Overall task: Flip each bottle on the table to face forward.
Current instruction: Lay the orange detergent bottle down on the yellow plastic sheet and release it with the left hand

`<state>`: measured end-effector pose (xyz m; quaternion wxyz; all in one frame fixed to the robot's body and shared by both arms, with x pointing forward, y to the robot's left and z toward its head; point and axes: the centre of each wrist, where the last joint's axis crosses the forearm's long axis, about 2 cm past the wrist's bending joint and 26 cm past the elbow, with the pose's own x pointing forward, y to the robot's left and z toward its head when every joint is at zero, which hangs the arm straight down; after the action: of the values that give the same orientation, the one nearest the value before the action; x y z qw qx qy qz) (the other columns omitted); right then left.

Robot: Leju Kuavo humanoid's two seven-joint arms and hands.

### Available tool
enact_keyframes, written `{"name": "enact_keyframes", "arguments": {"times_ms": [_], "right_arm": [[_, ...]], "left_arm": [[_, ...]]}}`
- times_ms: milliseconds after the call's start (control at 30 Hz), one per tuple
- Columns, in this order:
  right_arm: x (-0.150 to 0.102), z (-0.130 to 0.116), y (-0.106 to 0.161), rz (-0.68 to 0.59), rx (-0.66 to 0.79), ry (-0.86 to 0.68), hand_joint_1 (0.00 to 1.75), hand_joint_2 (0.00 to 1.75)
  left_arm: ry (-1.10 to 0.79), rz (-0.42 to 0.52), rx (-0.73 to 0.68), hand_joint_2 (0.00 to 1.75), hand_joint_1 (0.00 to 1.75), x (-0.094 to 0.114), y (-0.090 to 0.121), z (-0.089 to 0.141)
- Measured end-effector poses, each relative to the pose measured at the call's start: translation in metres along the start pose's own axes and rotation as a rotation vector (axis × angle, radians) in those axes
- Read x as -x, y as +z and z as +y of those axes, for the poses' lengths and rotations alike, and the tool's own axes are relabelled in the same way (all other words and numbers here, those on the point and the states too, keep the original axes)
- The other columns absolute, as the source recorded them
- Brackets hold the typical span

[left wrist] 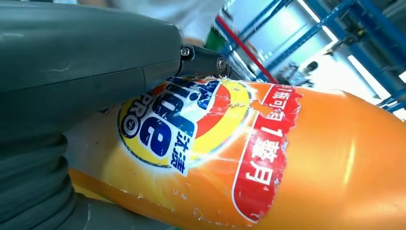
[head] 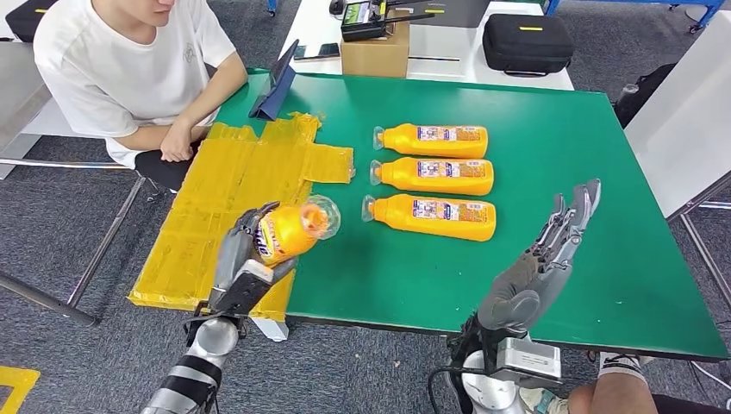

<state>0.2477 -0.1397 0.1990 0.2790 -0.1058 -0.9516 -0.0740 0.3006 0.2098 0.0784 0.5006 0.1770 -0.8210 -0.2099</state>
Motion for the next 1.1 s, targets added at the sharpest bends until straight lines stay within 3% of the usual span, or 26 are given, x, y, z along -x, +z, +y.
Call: {"name": "enact_keyframes", "arguments": {"times_ms": [200,600,633,733,767,1100], "right_arm": [[0.003,0.002,-0.005,0.007,-0.016,-0.045,0.0,0.0],[0.014,0.008,-0.004,0.046,-0.09,-0.109,0.0,0.0],[0.015,0.008,-0.004,0.048,-0.094,-0.109,0.0,0.0],[0.019,0.009,-0.004,0.058,-0.108,-0.113,0.0,0.0],[0.02,0.009,-0.004,0.061,-0.113,-0.115,0.0,0.0],[0.033,0.009,-0.003,0.094,-0.138,-0.109,0.0,0.0]], "left_arm": [[-0.249,0.09,0.106,1.75,1.75,0.03,-0.016,0.007],[-0.667,0.17,0.304,1.75,1.75,0.069,-0.017,0.027],[-0.676,0.182,0.322,1.75,1.41,0.071,-0.018,0.029],[-0.682,0.217,0.382,1.75,0.1,0.075,-0.022,0.033],[-0.679,0.223,0.399,1.75,0.0,0.075,-0.024,0.034],[-0.562,0.269,0.493,1.75,0.0,0.077,-0.038,0.038]]}}
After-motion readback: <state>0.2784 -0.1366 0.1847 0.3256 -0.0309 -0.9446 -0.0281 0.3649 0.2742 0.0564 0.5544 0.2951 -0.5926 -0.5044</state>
